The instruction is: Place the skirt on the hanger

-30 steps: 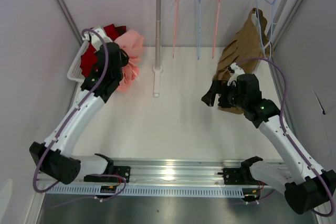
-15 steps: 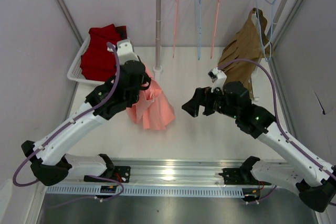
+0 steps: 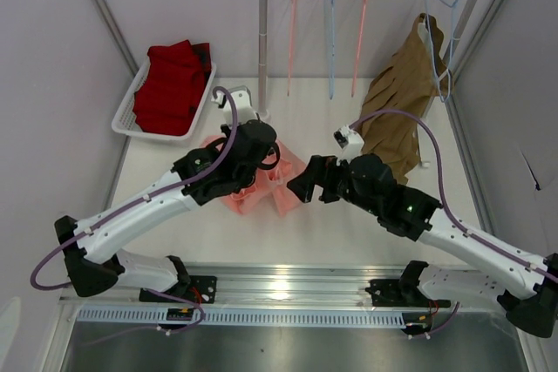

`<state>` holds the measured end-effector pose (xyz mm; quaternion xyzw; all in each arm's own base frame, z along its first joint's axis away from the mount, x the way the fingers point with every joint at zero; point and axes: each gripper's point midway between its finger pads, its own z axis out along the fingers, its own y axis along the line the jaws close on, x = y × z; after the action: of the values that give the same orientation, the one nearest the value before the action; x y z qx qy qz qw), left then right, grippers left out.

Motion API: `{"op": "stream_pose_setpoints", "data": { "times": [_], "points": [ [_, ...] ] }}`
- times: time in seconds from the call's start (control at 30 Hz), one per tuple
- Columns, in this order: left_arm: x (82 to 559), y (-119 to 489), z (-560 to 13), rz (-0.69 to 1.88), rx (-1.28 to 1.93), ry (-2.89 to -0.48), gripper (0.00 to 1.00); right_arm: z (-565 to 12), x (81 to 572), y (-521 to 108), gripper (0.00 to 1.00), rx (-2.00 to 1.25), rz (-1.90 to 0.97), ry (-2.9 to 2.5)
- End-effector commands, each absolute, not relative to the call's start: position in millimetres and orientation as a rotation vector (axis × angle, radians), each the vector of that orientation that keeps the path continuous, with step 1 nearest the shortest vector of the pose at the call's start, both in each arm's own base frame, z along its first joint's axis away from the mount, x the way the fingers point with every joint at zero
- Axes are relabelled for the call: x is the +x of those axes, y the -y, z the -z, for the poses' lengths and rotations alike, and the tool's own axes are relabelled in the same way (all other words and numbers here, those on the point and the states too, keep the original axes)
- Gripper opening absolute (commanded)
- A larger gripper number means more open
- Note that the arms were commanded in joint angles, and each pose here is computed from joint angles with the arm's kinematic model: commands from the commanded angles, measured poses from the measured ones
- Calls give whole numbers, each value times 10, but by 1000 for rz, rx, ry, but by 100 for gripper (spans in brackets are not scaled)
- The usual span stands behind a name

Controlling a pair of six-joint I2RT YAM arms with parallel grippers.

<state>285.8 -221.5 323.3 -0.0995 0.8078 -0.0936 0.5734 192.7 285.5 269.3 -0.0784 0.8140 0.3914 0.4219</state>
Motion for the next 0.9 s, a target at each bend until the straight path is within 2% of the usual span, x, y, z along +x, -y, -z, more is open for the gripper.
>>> {"op": "stream_pose_setpoints", "data": {
  "times": [0.0,0.27,0.47,0.57,0.6,0.67,0.7,0.77,0.87],
  "points": [
    [2855,2316,-3351,288,-285,-1850,0,-2735,2106,-2884,99,-72,-964,-1990],
    [2808,2418,-3181,309,-254,-1893,0,-2341,2305,-3116,97,-22,-921,-2056],
    [2775,2427,-3119,320,-234,-1911,0,-2214,2392,-3283,85,7,-938,-2075],
    [2748,2418,-3074,325,-227,-1923,0,-2129,2391,-3313,69,13,-939,-2093],
    [2741,2414,-3061,326,-225,-1927,0,-2141,2395,-3285,51,21,-929,-2087],
    [2710,2389,-3035,333,-221,-1933,0,-2119,2399,-3207,33,27,-894,-2086],
    [2698,2377,-3040,338,-220,-1932,0,-2105,2397,-3146,16,28,-863,-2091],
    [2661,2340,-3051,356,-217,-1930,0,-2195,2397,-2997,0,29,-803,-2074],
    [2618,2287,-3156,378,-209,-1916,0,-2574,2375,-2775,0,-12,-753,-2000]
  ]
}}
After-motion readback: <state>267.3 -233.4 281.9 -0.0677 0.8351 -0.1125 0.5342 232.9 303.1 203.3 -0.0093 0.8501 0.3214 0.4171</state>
